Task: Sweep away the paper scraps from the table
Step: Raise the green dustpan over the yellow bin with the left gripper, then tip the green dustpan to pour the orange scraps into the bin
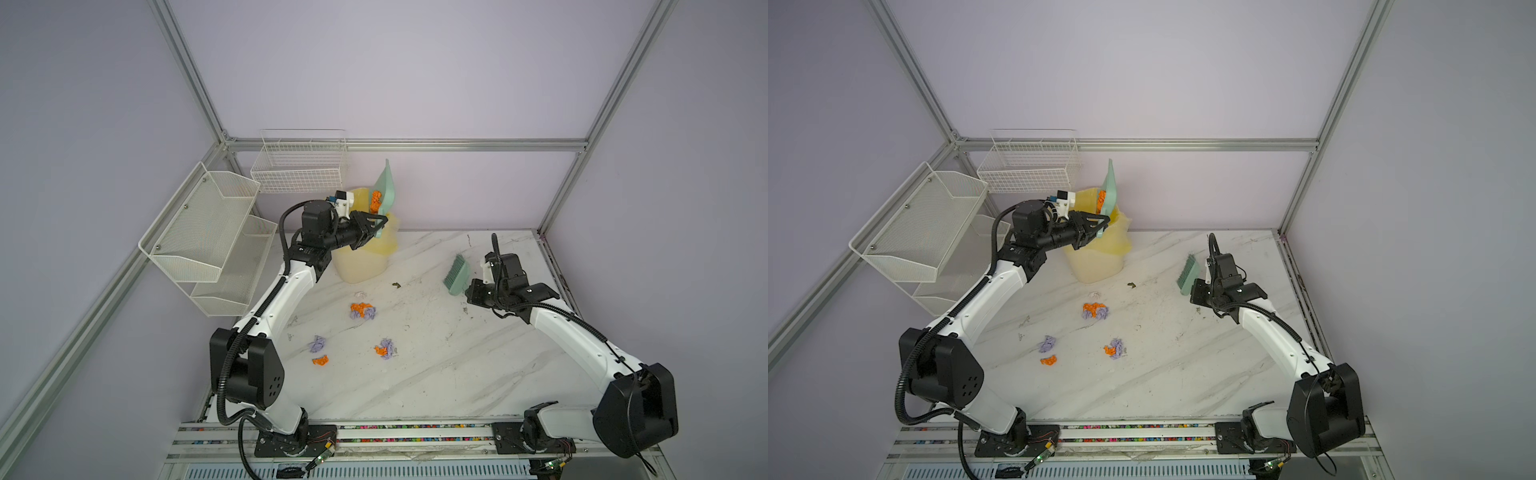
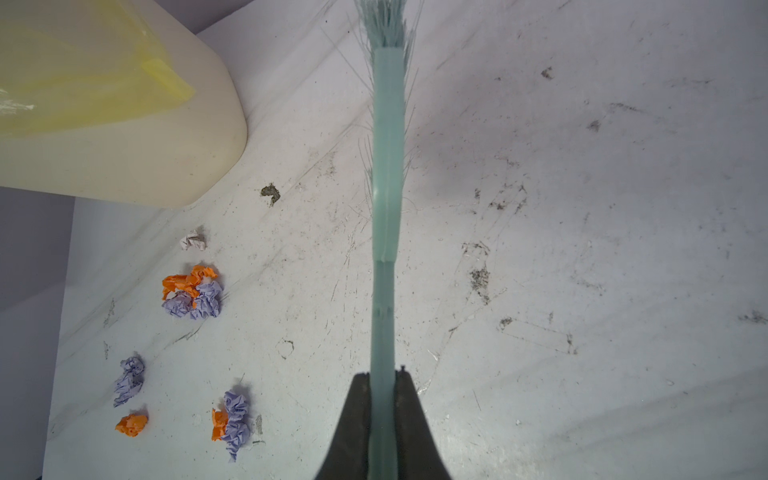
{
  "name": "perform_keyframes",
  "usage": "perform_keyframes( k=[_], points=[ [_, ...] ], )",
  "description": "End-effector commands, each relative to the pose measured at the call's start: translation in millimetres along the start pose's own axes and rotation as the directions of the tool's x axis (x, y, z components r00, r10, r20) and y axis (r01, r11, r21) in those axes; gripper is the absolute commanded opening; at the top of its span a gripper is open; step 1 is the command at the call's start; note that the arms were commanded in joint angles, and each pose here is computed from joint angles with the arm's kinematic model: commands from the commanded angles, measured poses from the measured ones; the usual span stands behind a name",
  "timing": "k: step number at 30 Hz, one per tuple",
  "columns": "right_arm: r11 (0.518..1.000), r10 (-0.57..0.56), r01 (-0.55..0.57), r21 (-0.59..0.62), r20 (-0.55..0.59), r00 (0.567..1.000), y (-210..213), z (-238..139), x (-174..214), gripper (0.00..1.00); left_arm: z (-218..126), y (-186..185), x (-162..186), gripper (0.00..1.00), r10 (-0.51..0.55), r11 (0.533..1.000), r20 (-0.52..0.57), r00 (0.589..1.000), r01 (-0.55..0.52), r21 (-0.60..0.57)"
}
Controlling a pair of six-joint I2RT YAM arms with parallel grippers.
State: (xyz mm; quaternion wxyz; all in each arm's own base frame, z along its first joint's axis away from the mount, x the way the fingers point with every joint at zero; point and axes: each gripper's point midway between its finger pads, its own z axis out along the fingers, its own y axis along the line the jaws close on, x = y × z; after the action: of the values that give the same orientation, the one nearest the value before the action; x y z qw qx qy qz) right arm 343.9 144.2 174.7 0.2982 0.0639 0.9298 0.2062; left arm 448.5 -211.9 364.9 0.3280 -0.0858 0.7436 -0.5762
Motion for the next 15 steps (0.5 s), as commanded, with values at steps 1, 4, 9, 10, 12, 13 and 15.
perform_keyframes(
  k=[1, 4, 9, 10, 12, 13, 15],
  points=[
    [1.000, -0.015, 0.015, -0.016, 0.022, 1.000, 8, -8, -11, 0.00, -15, -28, -5, 0.12, 0.000, 0.991, 0.020, 1.000, -0.002, 0.135],
    [1.000, -0.019, 0.019, -0.012, 0.028, 0.999, 8, -11, -12, 0.00, -18, -26, -9, 0.12, -0.037, 0.984, 0.023, 0.999, 0.032, 0.177],
    [1.000, -0.020, 0.020, -0.009, 0.033, 0.999, 8, -15, -13, 0.00, -24, -24, -18, 0.12, -0.102, 0.964, 0.028, 0.994, 0.092, 0.249],
    [1.000, -0.021, 0.021, -0.008, 0.031, 0.999, 8, -15, -13, 0.00, -26, -22, -19, 0.12, -0.131, 0.957, 0.025, 0.991, 0.120, 0.264],
    [1.000, -0.026, 0.026, -0.008, 0.029, 0.999, 9, -17, -13, 0.00, -29, -24, -21, 0.12, -0.165, 0.935, 0.022, 0.986, 0.149, 0.321],
    [1.000, -0.028, 0.028, -0.006, 0.031, 0.999, 9, -19, -14, 0.00, -31, -26, -22, 0.12, -0.189, 0.919, 0.015, 0.982, 0.172, 0.355],
    [1.000, -0.031, 0.031, -0.001, 0.032, 0.999, 8, -21, -14, 0.00, -32, -22, -24, 0.12, -0.236, 0.891, -0.003, 0.972, 0.218, 0.398]
  ],
)
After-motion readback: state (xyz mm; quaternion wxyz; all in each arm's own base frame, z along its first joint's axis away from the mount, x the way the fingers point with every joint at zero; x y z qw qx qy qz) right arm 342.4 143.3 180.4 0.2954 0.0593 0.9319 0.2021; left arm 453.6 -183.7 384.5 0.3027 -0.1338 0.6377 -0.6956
